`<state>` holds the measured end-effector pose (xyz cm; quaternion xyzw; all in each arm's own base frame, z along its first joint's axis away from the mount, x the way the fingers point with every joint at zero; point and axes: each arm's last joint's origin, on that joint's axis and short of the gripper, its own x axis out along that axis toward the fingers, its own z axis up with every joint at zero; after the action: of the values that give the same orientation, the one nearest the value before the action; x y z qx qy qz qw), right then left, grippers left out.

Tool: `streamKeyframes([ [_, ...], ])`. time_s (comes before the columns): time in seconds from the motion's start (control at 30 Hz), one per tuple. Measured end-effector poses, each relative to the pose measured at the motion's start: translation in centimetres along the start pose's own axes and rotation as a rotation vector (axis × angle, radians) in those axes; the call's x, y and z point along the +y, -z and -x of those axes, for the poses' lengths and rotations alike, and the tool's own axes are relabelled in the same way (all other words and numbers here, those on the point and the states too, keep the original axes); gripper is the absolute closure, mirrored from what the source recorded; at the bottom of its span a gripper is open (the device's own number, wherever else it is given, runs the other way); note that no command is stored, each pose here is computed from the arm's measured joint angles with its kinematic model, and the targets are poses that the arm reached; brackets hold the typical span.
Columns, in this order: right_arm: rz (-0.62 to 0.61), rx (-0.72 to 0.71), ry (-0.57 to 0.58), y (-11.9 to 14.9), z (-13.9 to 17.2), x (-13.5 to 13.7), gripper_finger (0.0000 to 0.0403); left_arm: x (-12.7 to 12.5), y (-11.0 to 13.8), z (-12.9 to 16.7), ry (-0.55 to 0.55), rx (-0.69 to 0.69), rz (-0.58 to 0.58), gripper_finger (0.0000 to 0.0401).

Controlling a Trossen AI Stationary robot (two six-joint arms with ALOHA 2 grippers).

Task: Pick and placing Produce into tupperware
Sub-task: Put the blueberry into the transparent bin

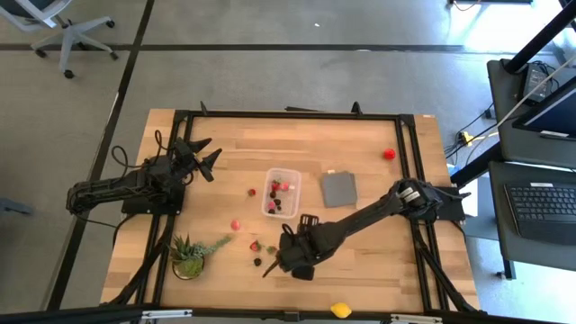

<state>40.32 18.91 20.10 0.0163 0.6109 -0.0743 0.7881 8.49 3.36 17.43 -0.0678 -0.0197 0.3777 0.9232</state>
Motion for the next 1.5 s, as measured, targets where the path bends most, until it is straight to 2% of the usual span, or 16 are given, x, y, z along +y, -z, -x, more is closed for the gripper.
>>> streamKeyframes([
  [0.13, 0.079, 0.009, -0.001, 1.1, -2.2, 0.2, 0.0112, 0.0, 0.0, 0.0, 0.0, 0.0, 0.0, 0.014],
  [0.27, 0.087, 0.028, 0.008, 2.2, -3.8, 0.2, 0.011, 0.0, 0.0, 0.0, 0.0, 0.0, 0.0, 0.014],
  [0.47, 0.007, 0.017, -0.016, 2.7, -4.9, 0.4, 0.0109, 0.0, 0.0, 0.0, 0.0, 0.0, 0.0, 0.014],
  [0.6, 0.076, -0.031, -0.097, 2.2, -5.0, 0.9, 0.0114, 0.0, 0.0, 0.0, 0.0, 0.0, -0.001, 0.014],
  [0.73, 0.086, -0.023, -0.093, 2.3, -5.3, 1.0, 0.0129, 0.0, 0.0, 0.0, 0.0, 0.0, -0.001, 0.014],
  [1.1, 0.106, -0.003, -0.125, 2.3, -6.0, 1.2, 0.0206, 0.0, 0.0, 0.0, 0.0, 0.0, 0.0, 0.014],
  [1.5, 0.051, 0.008, -0.123, 2.3, -6.0, 1.2, 0.0353, 0.0, 0.0, 0.0, 0.0, 0.0, 0.004, 0.014],
])
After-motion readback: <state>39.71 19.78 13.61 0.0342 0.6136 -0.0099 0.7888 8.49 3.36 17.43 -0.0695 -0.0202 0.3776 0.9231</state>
